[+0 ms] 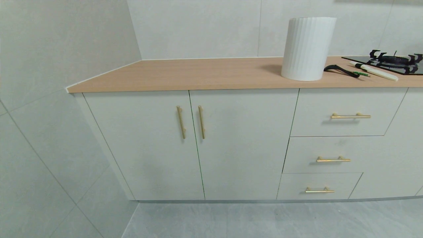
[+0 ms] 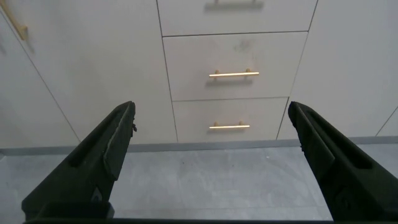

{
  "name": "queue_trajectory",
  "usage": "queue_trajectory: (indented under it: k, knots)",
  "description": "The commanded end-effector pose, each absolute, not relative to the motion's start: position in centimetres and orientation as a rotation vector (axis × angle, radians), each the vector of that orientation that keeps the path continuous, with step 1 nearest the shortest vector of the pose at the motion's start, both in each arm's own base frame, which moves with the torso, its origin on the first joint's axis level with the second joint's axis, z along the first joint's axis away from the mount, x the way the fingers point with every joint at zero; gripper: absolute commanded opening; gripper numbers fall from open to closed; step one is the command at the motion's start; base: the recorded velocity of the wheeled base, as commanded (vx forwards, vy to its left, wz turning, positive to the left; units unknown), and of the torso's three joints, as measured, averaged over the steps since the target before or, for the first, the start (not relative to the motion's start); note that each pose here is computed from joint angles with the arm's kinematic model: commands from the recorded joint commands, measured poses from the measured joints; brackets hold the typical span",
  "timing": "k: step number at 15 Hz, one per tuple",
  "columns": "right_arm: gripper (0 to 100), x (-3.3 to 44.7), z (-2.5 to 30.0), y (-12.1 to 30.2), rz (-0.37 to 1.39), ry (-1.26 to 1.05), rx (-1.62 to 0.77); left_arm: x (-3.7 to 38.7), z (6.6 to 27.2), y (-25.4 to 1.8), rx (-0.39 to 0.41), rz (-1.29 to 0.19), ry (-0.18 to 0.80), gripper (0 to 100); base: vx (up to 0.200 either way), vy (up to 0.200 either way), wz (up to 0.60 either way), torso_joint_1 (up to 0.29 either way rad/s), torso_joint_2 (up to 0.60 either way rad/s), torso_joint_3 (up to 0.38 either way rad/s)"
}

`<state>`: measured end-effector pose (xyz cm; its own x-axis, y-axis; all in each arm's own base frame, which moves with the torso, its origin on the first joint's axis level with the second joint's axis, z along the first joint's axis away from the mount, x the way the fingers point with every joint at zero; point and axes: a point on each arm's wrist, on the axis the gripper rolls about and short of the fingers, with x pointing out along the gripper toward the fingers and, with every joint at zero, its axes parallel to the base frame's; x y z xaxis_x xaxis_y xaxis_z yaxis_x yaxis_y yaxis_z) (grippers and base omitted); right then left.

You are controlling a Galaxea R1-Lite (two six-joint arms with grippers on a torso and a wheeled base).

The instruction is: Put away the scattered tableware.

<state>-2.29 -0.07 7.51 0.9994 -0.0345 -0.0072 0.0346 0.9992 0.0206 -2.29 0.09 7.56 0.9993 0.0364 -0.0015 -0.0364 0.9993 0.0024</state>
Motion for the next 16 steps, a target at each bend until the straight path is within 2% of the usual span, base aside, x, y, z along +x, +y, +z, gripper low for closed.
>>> queue_trajectory:
  k: [1,4,16]
  knots:
    - [100,-2.29,7.5,-0.07,-0.034,0.007,0.021,-2.28,7.56,0.09,0.003,0.037,0.003,100,0.0,0.0,0.0,0.0,0.0,0.0]
    - [100,-2.29,7.5,-0.07,-0.034,0.007,0.024,-2.28,7.56,0.09,0.005,0.037,0.003,100,0.0,0.0,0.0,0.0,0.0,0.0]
    - [100,-2.29,7.5,-0.07,-0.034,0.007,0.031,-2.28,7.56,0.09,0.003,0.035,0.003,100,0.0,-0.2,0.0,0.004,0.0,0.002]
